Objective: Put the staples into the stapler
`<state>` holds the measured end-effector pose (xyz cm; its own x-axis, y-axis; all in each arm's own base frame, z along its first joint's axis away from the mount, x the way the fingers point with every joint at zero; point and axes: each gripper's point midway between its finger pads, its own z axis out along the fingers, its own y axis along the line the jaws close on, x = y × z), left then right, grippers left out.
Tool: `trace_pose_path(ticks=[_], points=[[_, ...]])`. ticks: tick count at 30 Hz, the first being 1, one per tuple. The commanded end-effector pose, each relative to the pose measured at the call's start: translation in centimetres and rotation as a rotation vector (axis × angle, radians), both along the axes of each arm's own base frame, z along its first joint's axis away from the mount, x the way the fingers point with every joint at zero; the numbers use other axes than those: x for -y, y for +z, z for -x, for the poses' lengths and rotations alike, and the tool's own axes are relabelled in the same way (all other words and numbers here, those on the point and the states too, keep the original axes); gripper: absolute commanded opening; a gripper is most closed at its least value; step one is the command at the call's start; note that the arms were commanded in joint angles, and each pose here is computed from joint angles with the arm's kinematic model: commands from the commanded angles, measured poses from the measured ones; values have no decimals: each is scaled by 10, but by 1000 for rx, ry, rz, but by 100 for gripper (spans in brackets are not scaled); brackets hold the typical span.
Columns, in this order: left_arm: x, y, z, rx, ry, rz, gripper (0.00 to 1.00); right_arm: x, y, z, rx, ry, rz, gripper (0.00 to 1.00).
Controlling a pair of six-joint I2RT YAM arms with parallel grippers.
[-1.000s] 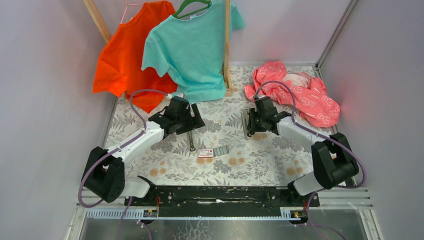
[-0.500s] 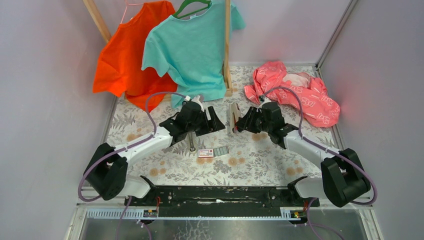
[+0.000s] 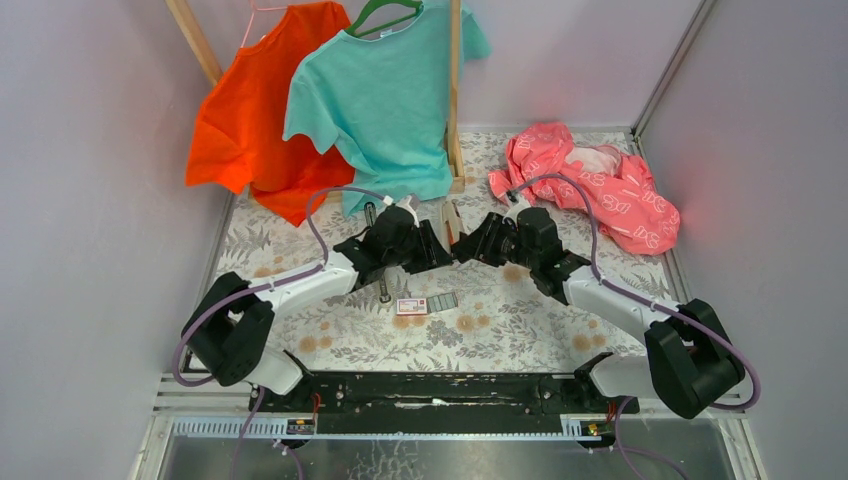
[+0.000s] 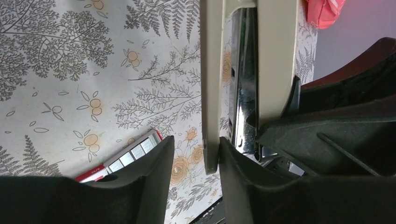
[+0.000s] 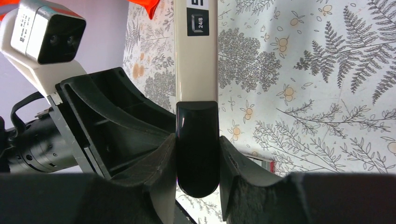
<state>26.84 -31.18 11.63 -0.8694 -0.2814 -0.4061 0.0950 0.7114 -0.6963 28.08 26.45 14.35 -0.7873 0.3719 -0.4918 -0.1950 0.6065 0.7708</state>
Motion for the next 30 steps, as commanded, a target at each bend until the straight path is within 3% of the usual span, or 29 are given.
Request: trace_pose_path(ticks=[1, 6, 12, 25, 30], points=[[9, 16, -12, 62, 8, 37, 43, -17, 58, -4, 159, 43, -138, 0], [-3, 3, -16, 67, 38, -38, 27, -19, 66, -1, 175, 58, -143, 0], [-22, -4, -21, 98, 81, -146, 0, -11, 74, 4, 234, 71, -92, 0], [-66, -6, -16, 151, 120, -249, 0, 19, 83, 0, 293, 100, -13, 0], [-71, 3, -7, 196, 60, -264, 0, 32, 89, -6, 316, 110, 30, 0]])
